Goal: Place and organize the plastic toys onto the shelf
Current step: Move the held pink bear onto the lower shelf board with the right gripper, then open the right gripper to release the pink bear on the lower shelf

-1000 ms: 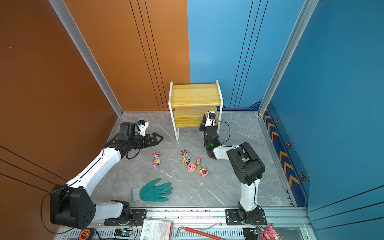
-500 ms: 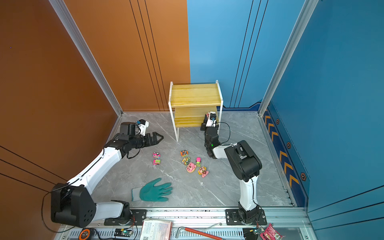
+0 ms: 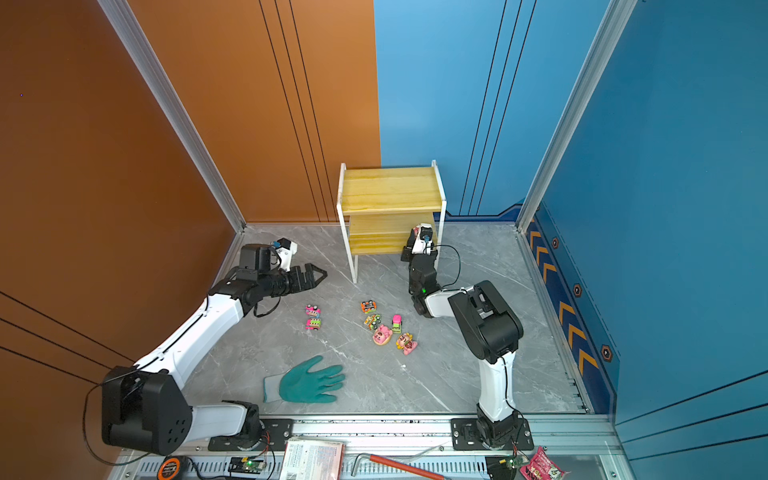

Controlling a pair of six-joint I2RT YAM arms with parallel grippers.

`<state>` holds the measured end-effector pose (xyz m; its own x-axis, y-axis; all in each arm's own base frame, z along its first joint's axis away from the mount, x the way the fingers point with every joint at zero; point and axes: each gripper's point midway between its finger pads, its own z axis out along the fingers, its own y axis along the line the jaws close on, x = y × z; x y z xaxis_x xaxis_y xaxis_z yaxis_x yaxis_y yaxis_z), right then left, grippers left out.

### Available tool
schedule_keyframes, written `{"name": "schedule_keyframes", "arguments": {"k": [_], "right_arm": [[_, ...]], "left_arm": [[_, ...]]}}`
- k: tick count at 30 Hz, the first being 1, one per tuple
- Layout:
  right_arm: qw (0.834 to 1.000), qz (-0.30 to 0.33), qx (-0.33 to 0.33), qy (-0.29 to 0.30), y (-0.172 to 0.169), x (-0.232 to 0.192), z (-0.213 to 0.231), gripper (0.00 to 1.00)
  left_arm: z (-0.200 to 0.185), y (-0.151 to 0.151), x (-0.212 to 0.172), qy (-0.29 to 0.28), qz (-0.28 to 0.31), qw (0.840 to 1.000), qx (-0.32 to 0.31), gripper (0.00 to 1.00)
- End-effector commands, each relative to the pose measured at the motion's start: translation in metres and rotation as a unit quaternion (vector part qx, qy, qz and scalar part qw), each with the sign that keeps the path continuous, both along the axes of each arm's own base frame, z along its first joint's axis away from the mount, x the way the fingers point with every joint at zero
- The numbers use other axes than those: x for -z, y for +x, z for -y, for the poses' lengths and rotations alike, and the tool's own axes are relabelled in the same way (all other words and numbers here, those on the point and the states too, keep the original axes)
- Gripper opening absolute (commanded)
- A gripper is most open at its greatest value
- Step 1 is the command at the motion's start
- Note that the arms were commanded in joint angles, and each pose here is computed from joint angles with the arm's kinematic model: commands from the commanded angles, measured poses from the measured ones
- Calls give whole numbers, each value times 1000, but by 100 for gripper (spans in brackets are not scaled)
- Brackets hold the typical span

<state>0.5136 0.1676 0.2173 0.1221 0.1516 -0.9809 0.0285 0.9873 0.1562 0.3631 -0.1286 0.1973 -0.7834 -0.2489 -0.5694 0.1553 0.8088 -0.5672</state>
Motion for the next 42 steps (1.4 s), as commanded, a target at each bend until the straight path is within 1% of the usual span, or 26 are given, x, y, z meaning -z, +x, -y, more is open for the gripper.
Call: {"name": "schedule_keyframes", "arguments": {"k": [1, 9, 14, 19, 28, 34, 42], "right_arm": [[1000, 11, 9, -4, 0, -1, -1, 41], [1000, 8, 11, -9, -3, 1, 0, 48], [1000, 9, 13, -11, -4, -1, 0, 50], [1000, 9, 14, -11, -4, -5, 1, 53], [1000, 12, 12, -11, -10, -17, 4, 61], [1000, 12, 6, -10, -16, -22, 5, 64], [1000, 5, -5, -14, -29, -21, 0, 64]], "left_arm": [[0, -1, 5, -7, -7, 1000, 4, 99], [0, -1, 4, -7, -5, 1000, 5, 99], [-1, -2, 3, -7, -4, 1000, 4, 99], [-1, -2, 3, -8, -3, 1000, 5, 99], [-1, -2, 1, -9, -1, 1000, 4, 99], [-4, -1, 1, -8, 0, 1000, -1, 100], [-7, -1, 1, -8, 3, 1000, -5, 100]]}}
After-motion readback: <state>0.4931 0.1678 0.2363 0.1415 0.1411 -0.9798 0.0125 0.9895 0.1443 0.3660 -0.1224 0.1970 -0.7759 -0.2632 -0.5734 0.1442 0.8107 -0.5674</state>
